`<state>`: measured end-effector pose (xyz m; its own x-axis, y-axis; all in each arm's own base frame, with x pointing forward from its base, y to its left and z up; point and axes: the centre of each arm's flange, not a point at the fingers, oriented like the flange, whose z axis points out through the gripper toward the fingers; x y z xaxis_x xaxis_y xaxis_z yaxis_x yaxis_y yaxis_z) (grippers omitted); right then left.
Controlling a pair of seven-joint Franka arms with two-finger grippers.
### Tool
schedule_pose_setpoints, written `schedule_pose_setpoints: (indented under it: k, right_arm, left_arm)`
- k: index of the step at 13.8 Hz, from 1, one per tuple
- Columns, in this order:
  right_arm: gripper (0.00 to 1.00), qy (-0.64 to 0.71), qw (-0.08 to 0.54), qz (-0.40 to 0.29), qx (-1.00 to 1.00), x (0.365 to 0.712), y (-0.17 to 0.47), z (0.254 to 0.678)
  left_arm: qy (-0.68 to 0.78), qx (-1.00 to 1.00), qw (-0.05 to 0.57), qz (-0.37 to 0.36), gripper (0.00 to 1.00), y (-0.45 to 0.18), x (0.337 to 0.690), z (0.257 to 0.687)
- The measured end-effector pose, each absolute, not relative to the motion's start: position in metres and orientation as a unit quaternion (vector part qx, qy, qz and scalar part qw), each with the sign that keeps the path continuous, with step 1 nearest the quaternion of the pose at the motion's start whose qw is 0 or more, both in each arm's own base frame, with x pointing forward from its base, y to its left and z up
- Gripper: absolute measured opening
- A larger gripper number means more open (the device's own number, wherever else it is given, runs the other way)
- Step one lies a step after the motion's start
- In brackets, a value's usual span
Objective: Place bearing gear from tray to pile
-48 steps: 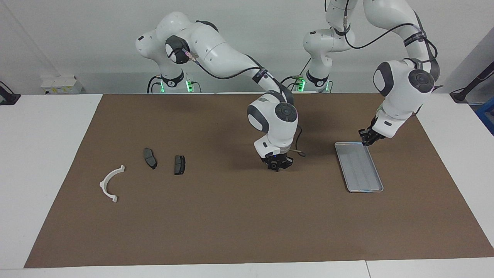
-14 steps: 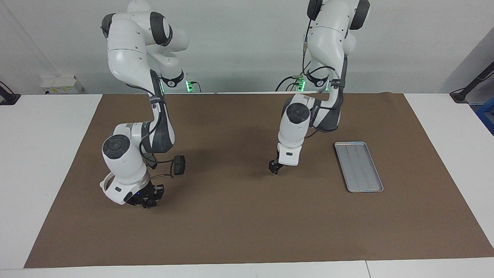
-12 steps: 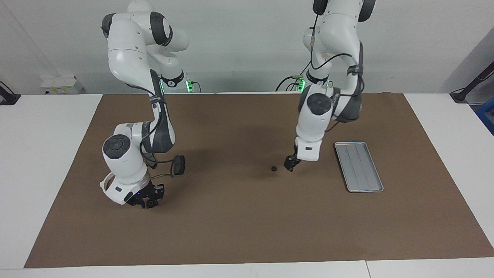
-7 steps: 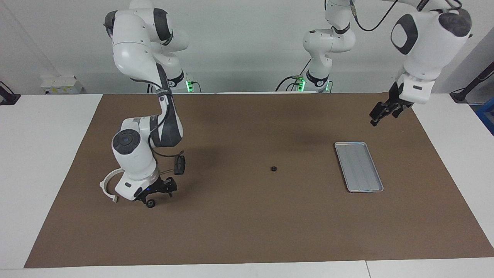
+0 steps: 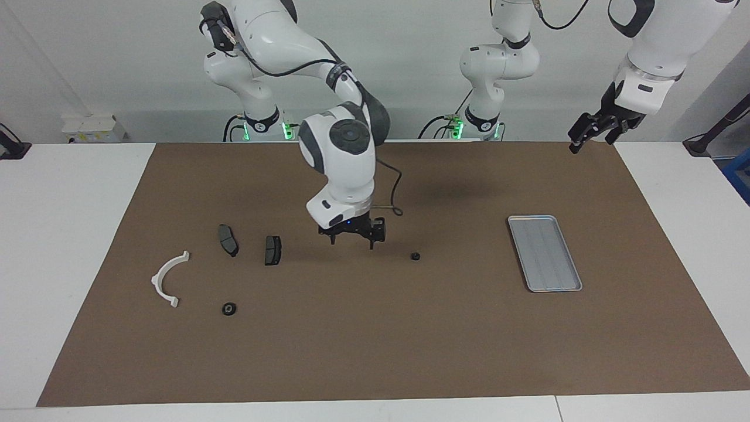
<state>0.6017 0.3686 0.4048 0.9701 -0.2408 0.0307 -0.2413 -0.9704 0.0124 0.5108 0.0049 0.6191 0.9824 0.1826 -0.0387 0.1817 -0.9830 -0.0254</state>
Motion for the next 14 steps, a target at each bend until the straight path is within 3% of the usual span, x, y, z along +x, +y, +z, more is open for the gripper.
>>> schedule_pose_setpoints:
  k: [5, 14]
  right_arm:
    - [1.00, -0.159, 0.008, 0.012, 0.987, 0.575, 0.463, 0.355]
    - [1.00, -0.163, 0.012, 0.008, 0.987, 0.575, 0.485, 0.285]
  left_arm:
    - [-0.083, -0.996, 0.012, 0.023, 1.00, 0.002, 0.512, 0.617]
    - [-0.062, -0.996, 0.020, 0.066, 1.00, -0.008, 0.540, 0.590]
